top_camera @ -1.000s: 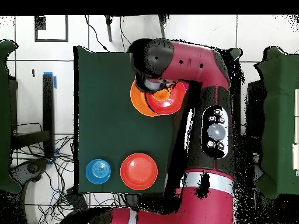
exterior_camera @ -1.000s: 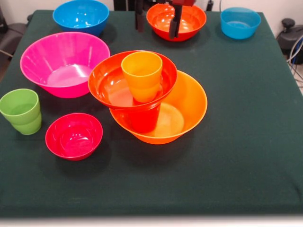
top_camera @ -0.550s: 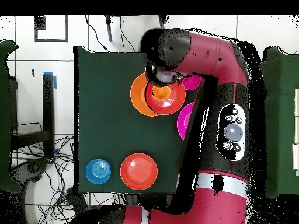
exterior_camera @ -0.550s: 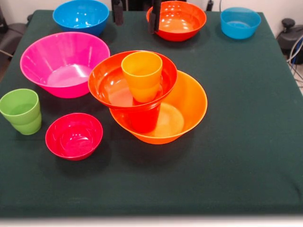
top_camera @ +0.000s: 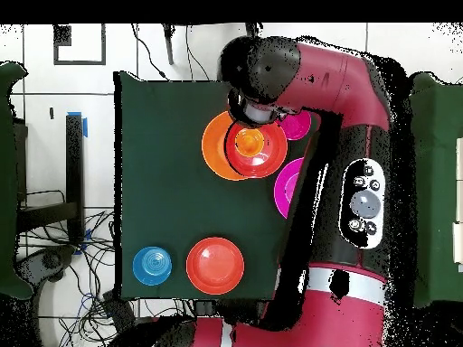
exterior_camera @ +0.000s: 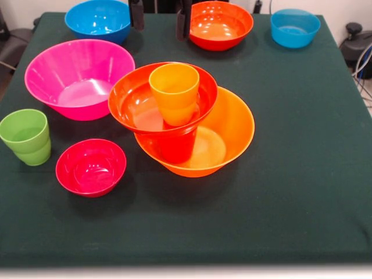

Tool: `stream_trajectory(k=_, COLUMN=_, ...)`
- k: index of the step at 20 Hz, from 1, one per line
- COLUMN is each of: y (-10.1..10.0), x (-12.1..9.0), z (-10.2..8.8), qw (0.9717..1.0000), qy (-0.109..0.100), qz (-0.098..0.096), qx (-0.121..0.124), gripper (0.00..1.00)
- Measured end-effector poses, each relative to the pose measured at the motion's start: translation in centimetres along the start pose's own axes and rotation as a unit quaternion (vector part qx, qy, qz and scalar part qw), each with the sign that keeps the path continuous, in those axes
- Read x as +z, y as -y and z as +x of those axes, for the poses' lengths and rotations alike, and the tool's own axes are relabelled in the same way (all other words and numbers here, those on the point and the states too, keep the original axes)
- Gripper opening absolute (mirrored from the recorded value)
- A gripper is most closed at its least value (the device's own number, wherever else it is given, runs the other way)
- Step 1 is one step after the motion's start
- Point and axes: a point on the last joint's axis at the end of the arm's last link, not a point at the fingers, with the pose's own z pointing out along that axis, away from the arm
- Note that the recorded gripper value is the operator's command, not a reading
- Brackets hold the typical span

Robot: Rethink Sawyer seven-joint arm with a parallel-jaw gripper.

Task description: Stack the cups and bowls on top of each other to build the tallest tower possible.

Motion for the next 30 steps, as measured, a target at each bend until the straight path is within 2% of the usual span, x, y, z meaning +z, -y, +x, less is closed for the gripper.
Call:
stream_trajectory(k=8, y=0.0, x=-0.4, z=-0.2, qw=1.0, qy=0.003, qz=-0.002, qx=0.001, gripper=1.0)
stream_trajectory(k=12, y=-0.2, x=-0.5, z=0.3, qw=1.0, qy=-0.002, qz=-0.008, qx=0.003, gripper=1.0)
stream_trajectory(k=18, y=-0.9, x=0.5, z=2.5, qw=0.9998, qy=-0.014, qz=-0.01, qx=0.0, gripper=1.0)
stream_trajectory(k=24, y=-3.0, x=2.3, z=5.5, qw=0.9998, qy=-0.008, qz=-0.009, qx=-0.016, gripper=1.0)
stream_trajectory(k=30, y=-4.3, x=3.5, z=7.2, qw=0.9996, qy=-0.011, qz=-0.005, qx=-0.027, gripper=1.0)
